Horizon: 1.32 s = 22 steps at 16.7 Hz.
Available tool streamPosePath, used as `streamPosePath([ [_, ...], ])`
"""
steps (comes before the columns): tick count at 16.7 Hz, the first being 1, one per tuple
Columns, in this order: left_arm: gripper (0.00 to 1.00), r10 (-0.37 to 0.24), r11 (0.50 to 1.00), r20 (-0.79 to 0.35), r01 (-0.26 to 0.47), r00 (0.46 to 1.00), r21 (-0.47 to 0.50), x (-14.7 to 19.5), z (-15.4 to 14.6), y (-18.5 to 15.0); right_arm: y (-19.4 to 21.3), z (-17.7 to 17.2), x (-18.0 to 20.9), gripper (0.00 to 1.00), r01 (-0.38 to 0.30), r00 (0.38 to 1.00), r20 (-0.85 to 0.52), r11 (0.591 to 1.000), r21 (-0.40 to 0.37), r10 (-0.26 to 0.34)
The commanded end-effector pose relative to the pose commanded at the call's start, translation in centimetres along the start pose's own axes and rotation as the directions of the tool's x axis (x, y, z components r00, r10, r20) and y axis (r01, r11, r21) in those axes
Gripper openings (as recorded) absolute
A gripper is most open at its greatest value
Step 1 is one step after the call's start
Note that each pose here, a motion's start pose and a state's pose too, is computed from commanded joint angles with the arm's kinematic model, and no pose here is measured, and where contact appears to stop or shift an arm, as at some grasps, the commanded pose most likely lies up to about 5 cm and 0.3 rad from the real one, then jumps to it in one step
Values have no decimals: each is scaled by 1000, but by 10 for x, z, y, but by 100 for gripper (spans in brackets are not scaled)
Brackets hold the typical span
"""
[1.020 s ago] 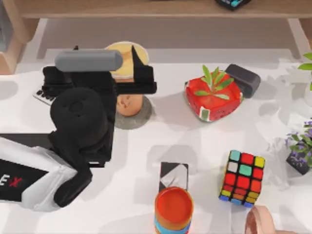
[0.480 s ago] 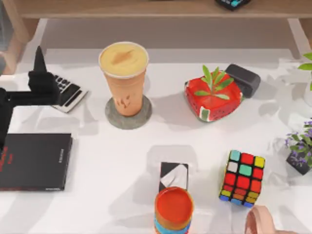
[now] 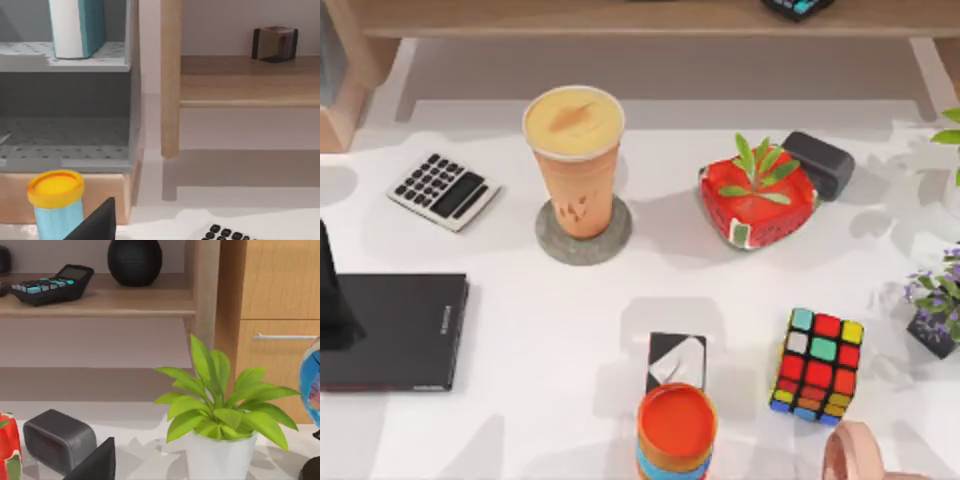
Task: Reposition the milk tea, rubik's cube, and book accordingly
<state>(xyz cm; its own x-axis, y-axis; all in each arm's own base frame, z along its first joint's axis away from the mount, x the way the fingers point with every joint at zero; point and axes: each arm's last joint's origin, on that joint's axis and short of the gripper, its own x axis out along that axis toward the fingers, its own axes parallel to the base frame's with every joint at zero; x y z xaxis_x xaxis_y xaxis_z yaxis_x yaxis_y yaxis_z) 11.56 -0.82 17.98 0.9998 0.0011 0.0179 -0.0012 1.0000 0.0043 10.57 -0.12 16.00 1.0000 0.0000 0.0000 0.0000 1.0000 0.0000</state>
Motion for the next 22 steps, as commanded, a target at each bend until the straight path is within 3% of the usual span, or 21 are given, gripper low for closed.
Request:
streamPosePath([
  [5, 100, -1, 1000, -17, 1, 1000, -4, -10, -19, 7, 0, 0, 0, 100, 0, 1000, 0, 1000, 0, 0],
  [13, 100, -1, 1000, -18, 1, 1000, -4, -10, -20, 7, 2, 6, 0, 100, -14, 999, -29, 1000, 23, 15],
  [18, 100, -1, 1000, -18, 1, 1000, -4, -10, -20, 7, 14, 42, 9, 100, -69, 958, -262, 983, 173, 113],
  [22, 100, -1, 1000, -18, 1, 1000, -4, -10, -20, 7, 37, 75, 40, 100, -28, 807, -557, 954, 298, 198],
])
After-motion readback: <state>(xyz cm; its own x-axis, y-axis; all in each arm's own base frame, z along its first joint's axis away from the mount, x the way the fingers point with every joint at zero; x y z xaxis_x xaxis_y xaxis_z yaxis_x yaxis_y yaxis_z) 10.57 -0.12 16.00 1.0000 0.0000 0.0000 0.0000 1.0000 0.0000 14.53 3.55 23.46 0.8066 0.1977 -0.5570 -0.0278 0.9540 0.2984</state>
